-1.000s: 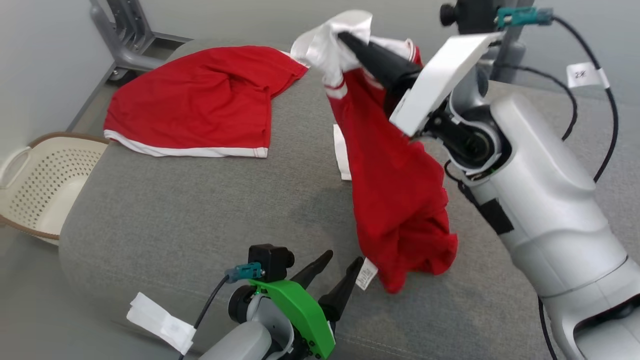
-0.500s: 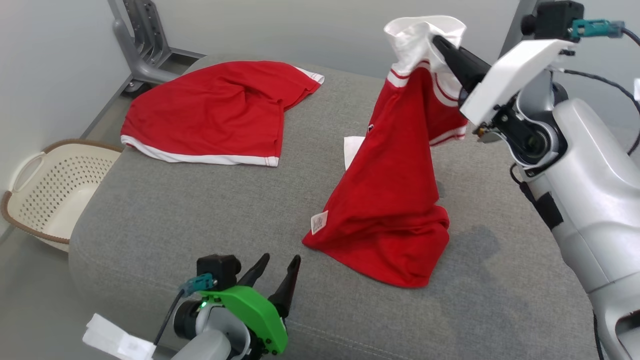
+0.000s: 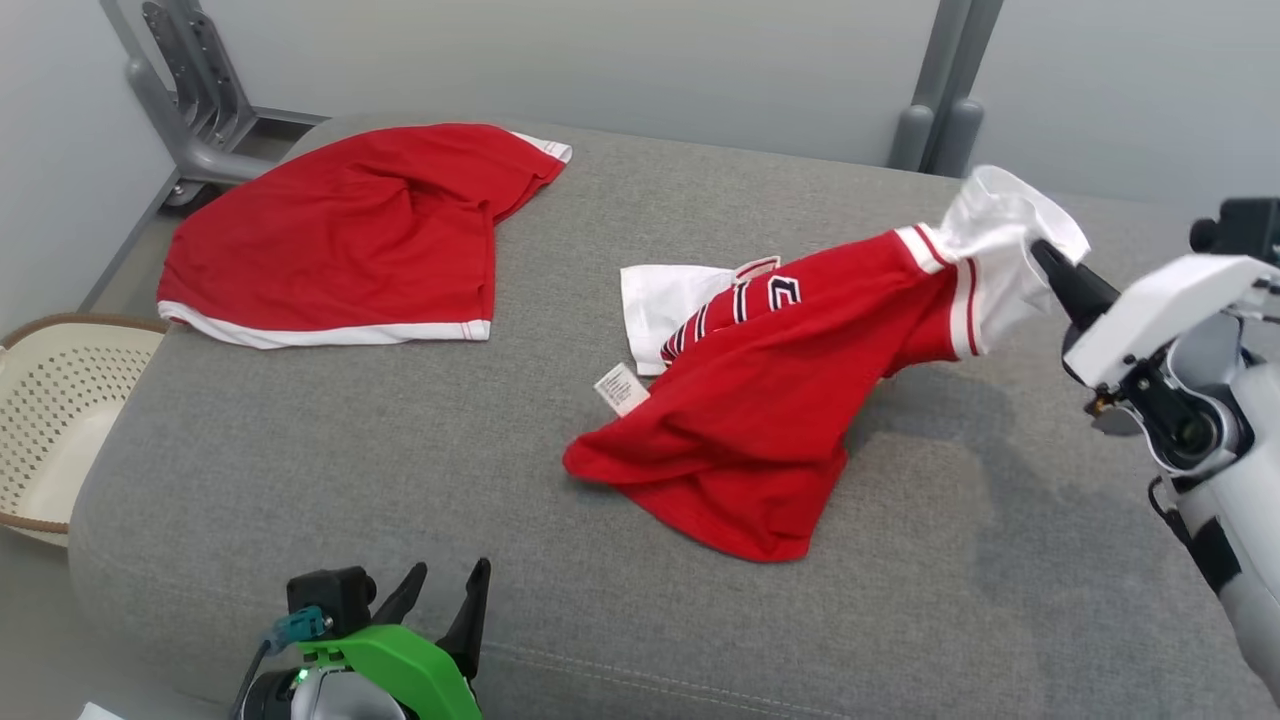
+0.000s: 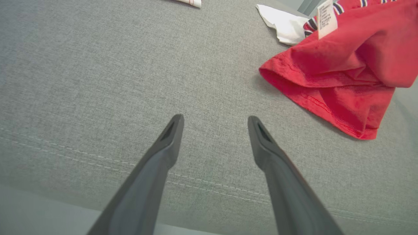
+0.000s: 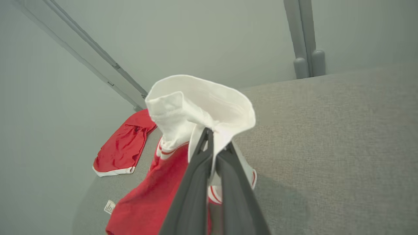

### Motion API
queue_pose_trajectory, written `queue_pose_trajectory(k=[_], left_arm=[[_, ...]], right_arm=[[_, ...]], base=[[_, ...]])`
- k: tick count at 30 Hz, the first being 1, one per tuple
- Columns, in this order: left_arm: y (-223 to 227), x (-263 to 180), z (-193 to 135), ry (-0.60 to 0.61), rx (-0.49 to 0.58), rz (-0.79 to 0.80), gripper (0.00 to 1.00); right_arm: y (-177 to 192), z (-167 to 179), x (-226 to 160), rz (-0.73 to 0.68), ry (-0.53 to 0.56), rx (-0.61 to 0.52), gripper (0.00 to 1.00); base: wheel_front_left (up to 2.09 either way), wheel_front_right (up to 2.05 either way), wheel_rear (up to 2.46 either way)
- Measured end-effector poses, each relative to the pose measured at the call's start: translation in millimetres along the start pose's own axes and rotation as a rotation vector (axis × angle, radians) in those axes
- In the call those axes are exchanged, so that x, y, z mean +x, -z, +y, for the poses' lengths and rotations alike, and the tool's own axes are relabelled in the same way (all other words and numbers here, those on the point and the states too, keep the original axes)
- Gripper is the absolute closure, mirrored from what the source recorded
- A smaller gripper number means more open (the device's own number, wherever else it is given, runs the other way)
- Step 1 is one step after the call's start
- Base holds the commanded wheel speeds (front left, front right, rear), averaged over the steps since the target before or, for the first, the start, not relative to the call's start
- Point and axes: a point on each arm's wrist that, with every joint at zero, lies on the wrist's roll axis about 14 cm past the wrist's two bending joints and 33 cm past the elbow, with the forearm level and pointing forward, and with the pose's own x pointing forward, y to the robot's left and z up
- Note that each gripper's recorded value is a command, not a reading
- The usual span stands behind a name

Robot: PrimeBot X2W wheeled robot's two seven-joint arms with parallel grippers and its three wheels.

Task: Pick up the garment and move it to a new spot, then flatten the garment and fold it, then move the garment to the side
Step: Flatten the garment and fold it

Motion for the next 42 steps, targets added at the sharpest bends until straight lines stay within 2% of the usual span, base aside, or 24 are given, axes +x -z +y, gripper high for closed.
queue_pose_trajectory(k=[8,14,18,24,29,33,42], left_arm=[[3.3,8.7,-7.7,0.021,-0.008,0.016,0.0],[7.8,13.3,-14.1,0.045,0.018,0.035,0.0],[4.1,15.3,-11.2,0.042,0.023,0.029,0.0],[-0.6,19.3,-11.0,0.046,0.031,0.021,0.0],[-1.4,19.8,-12.9,0.055,0.044,0.017,0.0],[-3.6,22.4,-13.7,0.057,0.04,0.013,0.0],[0.0,26.5,-21.5,0.082,0.052,0.024,0.0]], right_arm=[[62.8,-79.2,-49.0,0.059,0.205,0.139,1.0],[111.2,-123.9,-96.1,0.123,0.349,0.169,1.0],[140.7,-144.7,-128.1,0.201,0.418,0.121,1.0],[159.8,-151.7,-146.9,0.255,0.43,0.024,1.0],[176.5,-169.7,-177.5,0.34,0.47,-0.12,1.0],[180.0,-174.5,-185.7,0.38,0.464,-0.231,1.0],[180.4,-168.9,-178.6,0.334,0.462,-0.22,1.0]], base=[[0.0,0.0,0.0],[0.0,0.0,0.0],[0.0,0.0,0.0],[0.0,0.0,0.0],[0.0,0.0,0.0],[0.0,0.0,0.0],[0.0,0.0,0.0]])
